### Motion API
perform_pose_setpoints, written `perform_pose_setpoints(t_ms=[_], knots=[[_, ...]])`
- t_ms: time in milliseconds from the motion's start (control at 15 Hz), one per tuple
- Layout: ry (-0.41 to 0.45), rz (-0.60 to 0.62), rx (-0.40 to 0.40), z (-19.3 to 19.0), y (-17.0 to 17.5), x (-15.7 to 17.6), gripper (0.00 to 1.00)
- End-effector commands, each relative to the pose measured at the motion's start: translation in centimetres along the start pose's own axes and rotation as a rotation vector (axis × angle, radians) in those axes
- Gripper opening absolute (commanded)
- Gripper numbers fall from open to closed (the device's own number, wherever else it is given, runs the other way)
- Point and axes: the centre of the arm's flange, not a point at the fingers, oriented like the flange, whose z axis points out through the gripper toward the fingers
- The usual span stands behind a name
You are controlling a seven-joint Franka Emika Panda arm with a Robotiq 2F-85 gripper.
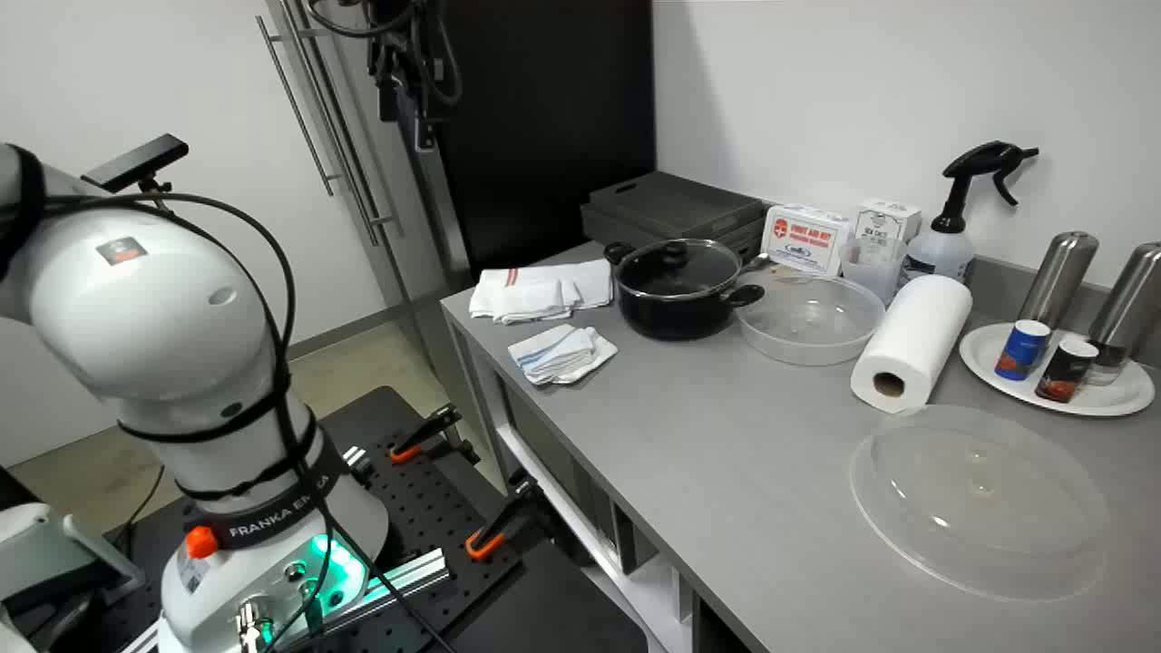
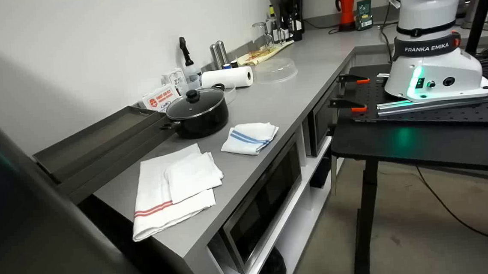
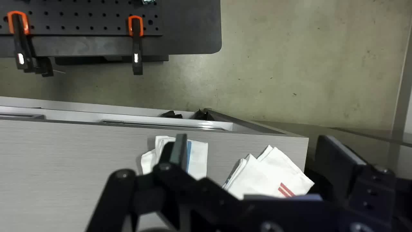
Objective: Pick up the white towel with blue strips from the countertop and move it to the right.
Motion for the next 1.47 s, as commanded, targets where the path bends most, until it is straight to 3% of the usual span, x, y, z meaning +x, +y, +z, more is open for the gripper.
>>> perform_pose_setpoints(t_ms=[0,800,1400], knots=[[0.001,0.0,0.0,0.0,0.0,0.0,1.0],[0.002,0.0,0.0,0.0,0.0,0.0,1.0],[-0.075,-0.069,-0.051,8.2,-0.7,4.0,1.0]])
